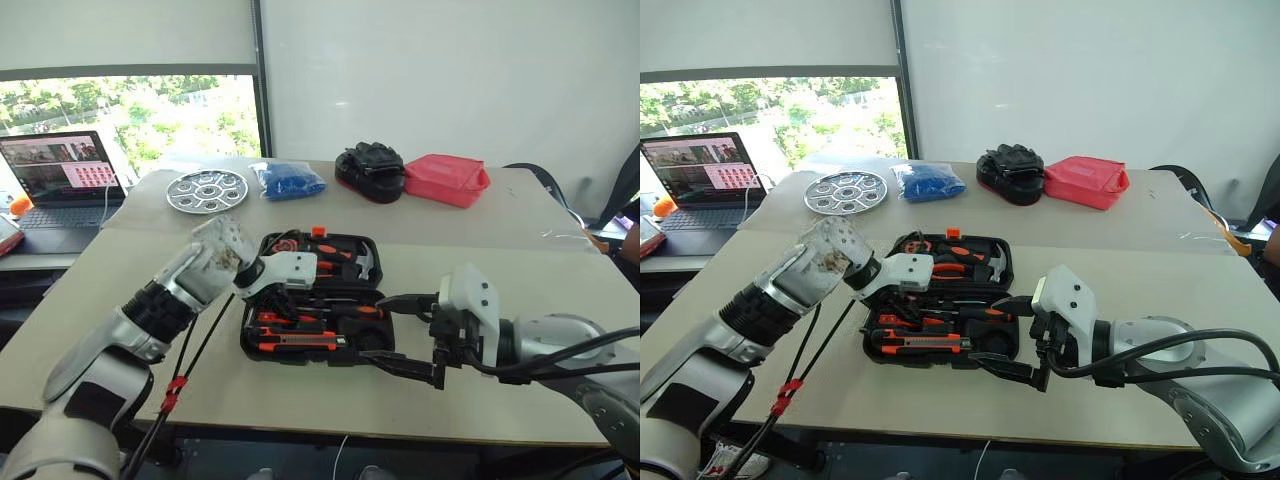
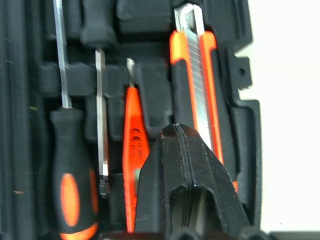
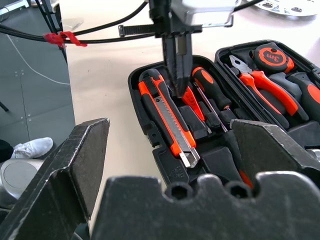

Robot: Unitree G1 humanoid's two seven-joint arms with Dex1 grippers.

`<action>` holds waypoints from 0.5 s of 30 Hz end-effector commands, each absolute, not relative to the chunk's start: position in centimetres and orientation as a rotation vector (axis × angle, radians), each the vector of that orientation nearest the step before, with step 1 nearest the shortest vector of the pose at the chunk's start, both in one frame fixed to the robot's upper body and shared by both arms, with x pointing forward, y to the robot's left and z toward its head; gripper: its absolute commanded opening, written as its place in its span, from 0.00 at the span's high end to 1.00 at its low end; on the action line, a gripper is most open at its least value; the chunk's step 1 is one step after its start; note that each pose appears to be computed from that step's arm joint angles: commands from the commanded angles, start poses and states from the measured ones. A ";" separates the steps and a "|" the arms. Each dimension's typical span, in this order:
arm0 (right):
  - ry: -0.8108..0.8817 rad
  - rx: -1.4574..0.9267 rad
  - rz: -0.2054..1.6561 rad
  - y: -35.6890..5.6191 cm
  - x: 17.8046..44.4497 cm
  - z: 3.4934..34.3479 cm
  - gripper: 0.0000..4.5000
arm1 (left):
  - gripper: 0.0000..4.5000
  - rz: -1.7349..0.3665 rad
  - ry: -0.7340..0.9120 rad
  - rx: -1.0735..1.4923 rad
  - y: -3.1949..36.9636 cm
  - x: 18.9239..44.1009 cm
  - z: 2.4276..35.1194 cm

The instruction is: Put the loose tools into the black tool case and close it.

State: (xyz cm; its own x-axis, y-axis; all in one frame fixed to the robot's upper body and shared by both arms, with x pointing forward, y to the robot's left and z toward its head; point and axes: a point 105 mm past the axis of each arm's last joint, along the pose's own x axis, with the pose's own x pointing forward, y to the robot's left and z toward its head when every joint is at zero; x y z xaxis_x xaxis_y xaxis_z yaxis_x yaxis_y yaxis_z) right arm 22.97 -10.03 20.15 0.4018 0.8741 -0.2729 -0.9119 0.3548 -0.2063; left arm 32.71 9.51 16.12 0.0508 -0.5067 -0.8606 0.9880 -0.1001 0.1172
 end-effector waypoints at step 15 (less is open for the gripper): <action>0.078 -0.366 1.161 -9.9 22.7 21.2 0.00 | 0.99 -1.414 0.670 1.095 9.7 32.7 13.9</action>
